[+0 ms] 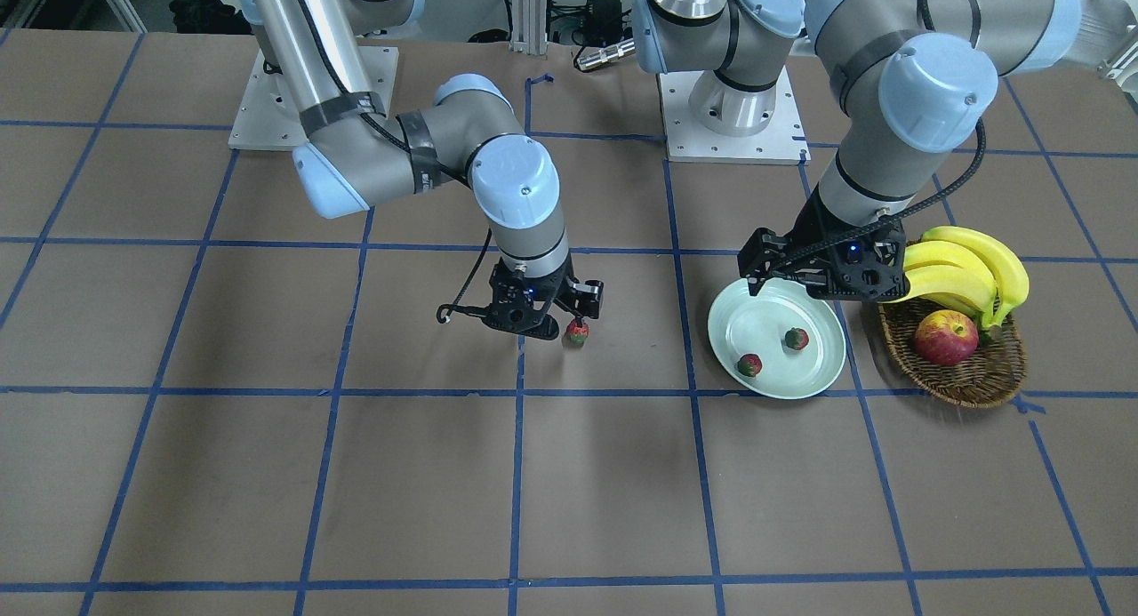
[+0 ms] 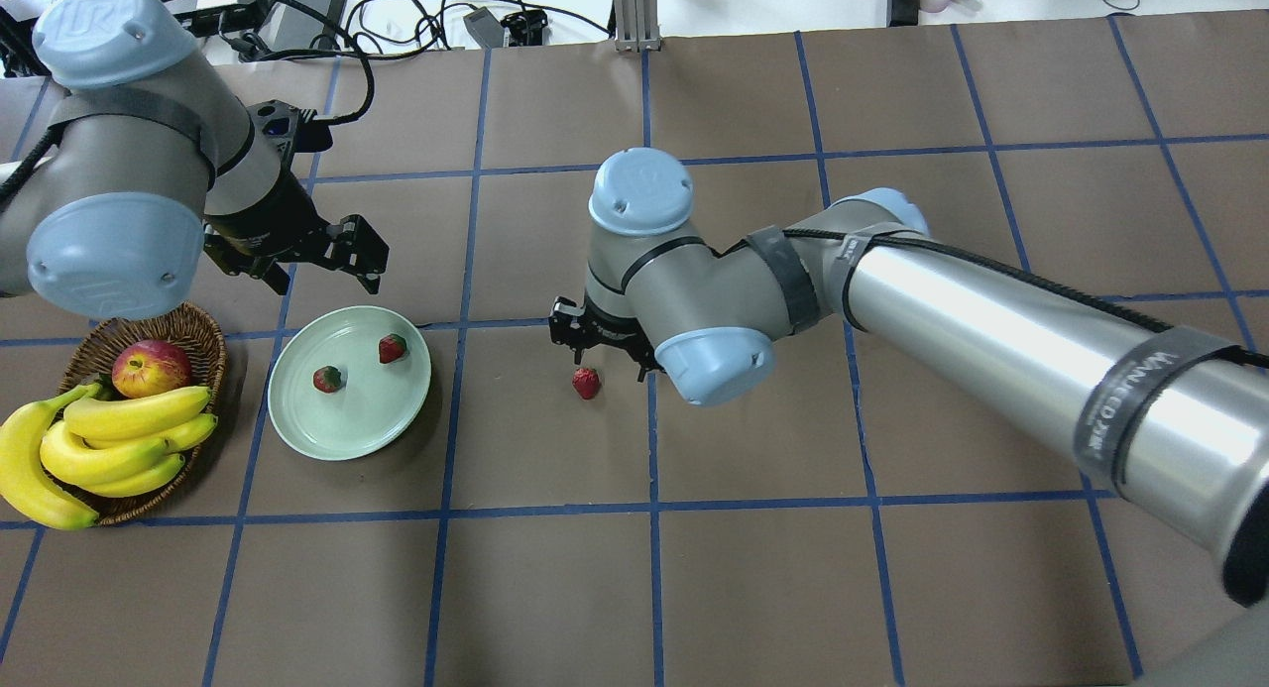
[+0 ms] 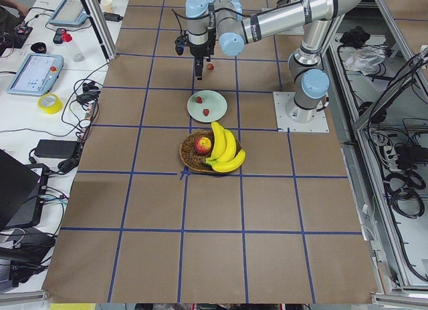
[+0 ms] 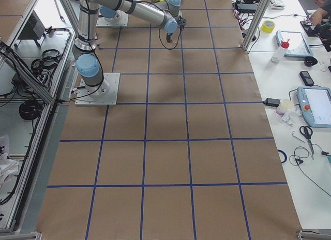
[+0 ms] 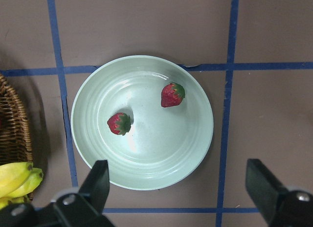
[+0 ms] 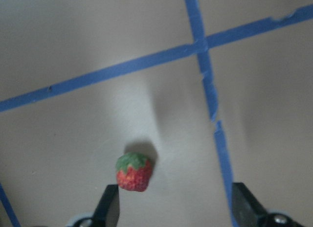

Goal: Collect all strawberries into plate
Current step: 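Lower the strawberry to the table centre and open the right gripper, then raise the right gripper back to rest while the left gripper reaches toward the centre strawberry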

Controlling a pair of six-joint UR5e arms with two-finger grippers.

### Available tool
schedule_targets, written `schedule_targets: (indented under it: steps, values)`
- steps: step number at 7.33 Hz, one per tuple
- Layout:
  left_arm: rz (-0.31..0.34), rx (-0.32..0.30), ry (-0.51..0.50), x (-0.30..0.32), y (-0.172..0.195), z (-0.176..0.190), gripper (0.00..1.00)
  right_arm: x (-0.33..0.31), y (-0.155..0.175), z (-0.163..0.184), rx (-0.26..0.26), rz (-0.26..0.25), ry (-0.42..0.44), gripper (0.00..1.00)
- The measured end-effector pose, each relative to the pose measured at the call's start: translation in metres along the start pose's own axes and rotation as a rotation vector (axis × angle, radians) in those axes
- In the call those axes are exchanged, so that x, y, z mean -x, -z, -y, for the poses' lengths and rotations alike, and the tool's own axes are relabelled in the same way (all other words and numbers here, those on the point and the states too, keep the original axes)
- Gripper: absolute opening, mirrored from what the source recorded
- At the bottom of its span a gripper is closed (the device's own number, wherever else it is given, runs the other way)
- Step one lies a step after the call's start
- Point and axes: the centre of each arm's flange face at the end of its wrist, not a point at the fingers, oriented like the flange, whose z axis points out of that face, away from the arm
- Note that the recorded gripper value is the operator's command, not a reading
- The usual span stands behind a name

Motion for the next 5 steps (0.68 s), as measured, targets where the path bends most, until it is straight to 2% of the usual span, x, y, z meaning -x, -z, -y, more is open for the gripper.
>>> schedule_targets:
  steps: [3, 5]
  values:
    - [-0.053, -0.012, -0.035, -0.036, -0.003, -0.001, 0.98, -0.109, 0.134, 0.036, -0.021, -0.054, 0.112, 1.0]
    - [-0.058, -0.032, -0.021, -0.102, -0.022, -0.003, 0.95, -0.135, 0.207, 0.041, -0.019, -0.098, 0.143, 1.0]
